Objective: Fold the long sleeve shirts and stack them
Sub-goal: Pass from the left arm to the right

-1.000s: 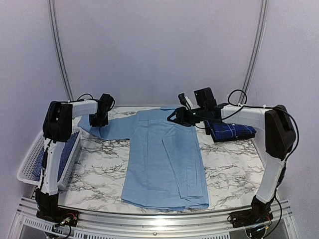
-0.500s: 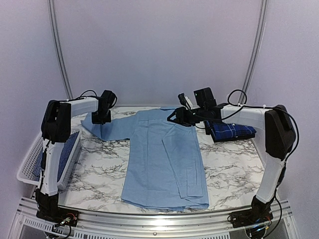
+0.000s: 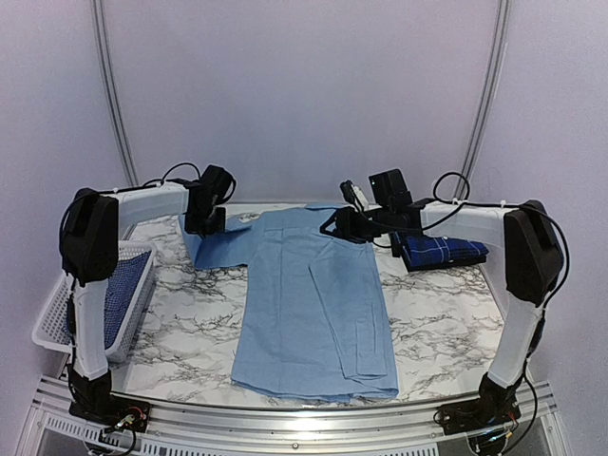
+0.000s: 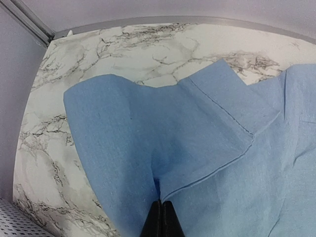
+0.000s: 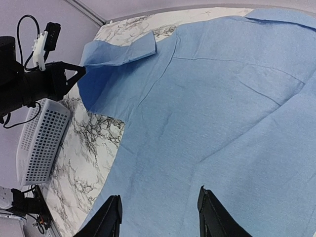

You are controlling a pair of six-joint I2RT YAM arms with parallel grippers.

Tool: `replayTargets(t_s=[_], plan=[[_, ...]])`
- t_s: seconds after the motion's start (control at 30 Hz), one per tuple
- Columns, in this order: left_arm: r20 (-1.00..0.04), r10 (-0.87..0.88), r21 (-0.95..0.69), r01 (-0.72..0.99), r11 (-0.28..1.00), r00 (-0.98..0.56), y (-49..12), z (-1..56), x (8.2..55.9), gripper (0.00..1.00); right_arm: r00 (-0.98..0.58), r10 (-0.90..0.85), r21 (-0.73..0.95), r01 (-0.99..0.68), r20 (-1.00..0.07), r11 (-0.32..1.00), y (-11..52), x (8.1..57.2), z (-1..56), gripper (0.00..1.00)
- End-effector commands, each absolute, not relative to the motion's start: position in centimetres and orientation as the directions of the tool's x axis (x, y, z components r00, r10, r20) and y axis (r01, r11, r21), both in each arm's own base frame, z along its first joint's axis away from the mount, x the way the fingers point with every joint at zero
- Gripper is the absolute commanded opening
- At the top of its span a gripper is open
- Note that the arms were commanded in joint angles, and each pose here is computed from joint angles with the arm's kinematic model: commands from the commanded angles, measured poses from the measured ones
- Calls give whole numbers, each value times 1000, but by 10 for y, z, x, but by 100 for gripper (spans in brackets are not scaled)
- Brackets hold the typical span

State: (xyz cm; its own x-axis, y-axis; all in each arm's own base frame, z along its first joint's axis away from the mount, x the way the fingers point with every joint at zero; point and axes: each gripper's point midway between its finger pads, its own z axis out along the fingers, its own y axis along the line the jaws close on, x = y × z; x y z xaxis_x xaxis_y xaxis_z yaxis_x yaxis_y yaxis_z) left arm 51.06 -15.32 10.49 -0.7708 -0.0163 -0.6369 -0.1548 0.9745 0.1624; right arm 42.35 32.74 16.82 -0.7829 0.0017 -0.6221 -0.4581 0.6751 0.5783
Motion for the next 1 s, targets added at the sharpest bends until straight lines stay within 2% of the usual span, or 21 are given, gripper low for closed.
replayTargets(t_s=[0.0,0.23,0.4,0.77,0.97], plan=[[-660,-5,47,-47,998,-752,-182,132,499,0,-776,-13,562,-468,-631,682,330,420,167,49],[-640,135,-151,296,943,-757,-265,154,441,0,-783,-42,559,-478,-620,678,341,414,154,49],[-606,177,-272,411,870,-776,-287,145,390,0,-772,-84,523,-502,-630,689,356,410,148,49],[-336,102,-246,192,950,-936,-244,44,336,0,-765,-199,459,-549,-612,699,416,402,110,50],[-289,85,-230,156,961,-954,-232,28,319,0,-753,-206,435,-555,-625,709,442,415,97,50]])
